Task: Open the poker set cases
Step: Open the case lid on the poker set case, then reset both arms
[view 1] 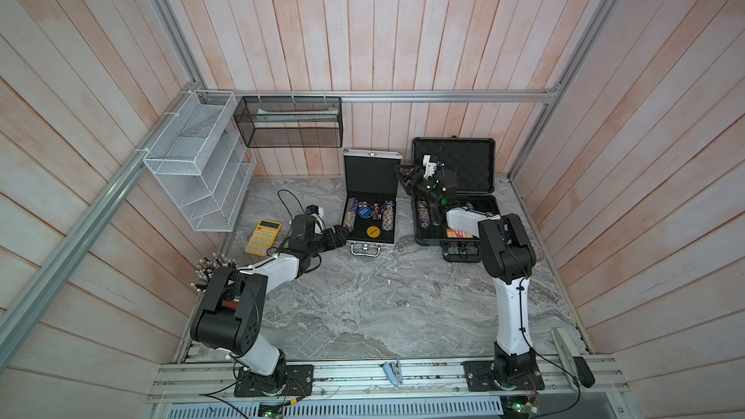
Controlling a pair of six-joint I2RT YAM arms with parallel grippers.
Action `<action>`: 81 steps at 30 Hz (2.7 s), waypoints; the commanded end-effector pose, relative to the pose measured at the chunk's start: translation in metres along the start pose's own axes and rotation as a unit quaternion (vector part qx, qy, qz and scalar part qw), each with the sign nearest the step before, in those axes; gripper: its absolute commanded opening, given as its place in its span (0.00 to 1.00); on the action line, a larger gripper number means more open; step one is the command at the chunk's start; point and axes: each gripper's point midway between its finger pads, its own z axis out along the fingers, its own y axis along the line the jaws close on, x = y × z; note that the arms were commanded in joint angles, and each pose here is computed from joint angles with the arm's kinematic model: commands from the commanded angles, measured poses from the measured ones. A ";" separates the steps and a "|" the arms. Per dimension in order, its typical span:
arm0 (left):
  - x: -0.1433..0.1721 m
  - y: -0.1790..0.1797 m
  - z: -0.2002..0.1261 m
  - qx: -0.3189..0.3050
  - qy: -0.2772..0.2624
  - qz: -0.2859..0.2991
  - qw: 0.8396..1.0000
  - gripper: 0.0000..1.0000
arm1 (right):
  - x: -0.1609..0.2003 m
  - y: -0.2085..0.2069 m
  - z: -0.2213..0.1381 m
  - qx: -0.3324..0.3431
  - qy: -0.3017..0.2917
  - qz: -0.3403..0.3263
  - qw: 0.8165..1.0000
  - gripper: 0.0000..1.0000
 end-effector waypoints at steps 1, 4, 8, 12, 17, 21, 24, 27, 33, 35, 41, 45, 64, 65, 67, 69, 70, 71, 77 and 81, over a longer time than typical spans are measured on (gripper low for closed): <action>-0.006 -0.004 0.003 0.009 -0.006 0.012 1.000 0.92 | -0.014 -0.010 0.005 0.011 -0.020 0.008 1.000 0.67; -0.005 -0.003 0.004 0.009 -0.004 0.011 1.000 0.92 | -0.020 -0.014 0.010 0.012 -0.022 0.009 1.000 0.67; -0.003 -0.004 0.003 0.010 -0.003 0.011 1.000 0.92 | -0.024 -0.019 0.015 0.015 -0.023 0.011 1.000 0.67; -0.001 -0.002 0.003 0.009 -0.002 0.010 1.000 0.92 | -0.024 -0.023 0.017 0.015 -0.019 0.015 1.000 0.68; -0.004 -0.003 0.003 0.010 -0.006 0.011 1.000 0.92 | -0.018 -0.019 0.009 0.014 -0.013 0.008 1.000 0.69; -0.005 -0.004 0.005 0.014 -0.006 0.009 1.000 0.92 | -0.011 -0.013 -0.003 0.020 -0.009 -0.005 1.000 0.69; -0.006 -0.005 0.007 0.017 -0.007 0.008 1.000 0.92 | -0.003 -0.015 -0.012 0.031 0.003 -0.021 0.999 0.69; -0.006 -0.005 0.008 0.016 -0.007 0.009 1.000 0.91 | 0.001 -0.017 -0.020 0.045 0.017 -0.041 0.998 0.69; -0.008 -0.004 0.007 0.014 -0.011 0.011 1.000 0.90 | 0.006 -0.009 -0.033 0.080 0.045 -0.100 0.991 0.69; -0.014 -0.004 0.004 0.011 -0.021 0.017 1.000 0.90 | 0.008 -0.010 -0.043 0.119 0.057 -0.134 0.982 0.69; -0.041 -0.005 -0.020 -0.006 -0.079 0.057 0.995 0.92 | -0.001 -0.008 -0.096 0.234 0.050 -0.258 0.936 0.68; -0.062 -0.005 -0.043 -0.030 -0.137 0.087 0.986 0.95 | -0.011 -0.011 -0.149 0.291 0.020 -0.299 0.909 0.67; -0.069 0.055 -0.127 -0.209 -0.280 0.137 0.927 1.00 | -0.025 -0.009 -0.381 0.456 -0.263 -0.394 0.753 0.65; -0.066 0.059 -0.131 -0.218 -0.287 0.136 0.923 1.00 | -0.024 -0.012 -0.386 0.461 -0.272 -0.394 0.748 0.65; -0.065 0.067 -0.141 -0.235 -0.301 0.127 0.916 1.00 | -0.021 -0.022 -0.397 0.472 -0.284 -0.388 0.739 0.65; -0.064 0.070 -0.147 -0.248 -0.308 0.147 0.907 1.00 | -0.020 -0.030 -0.408 0.479 -0.299 -0.384 0.731 0.65; -0.062 0.072 -0.149 -0.254 -0.310 0.159 0.902 1.00 | -0.018 -0.034 -0.412 0.480 -0.306 -0.383 0.728 0.65; -0.060 0.074 -0.150 -0.261 -0.311 0.166 0.899 1.00 | -0.017 -0.037 -0.416 0.481 -0.311 -0.382 0.725 0.65; -0.037 0.098 -0.150 -0.276 -0.312 0.164 0.894 1.00 | -0.010 -0.056 -0.426 0.488 -0.319 -0.375 0.721 0.65; -0.042 0.103 -0.153 -0.272 -0.329 0.174 0.887 1.00 | -0.009 -0.068 -0.428 0.491 -0.317 -0.376 0.719 0.65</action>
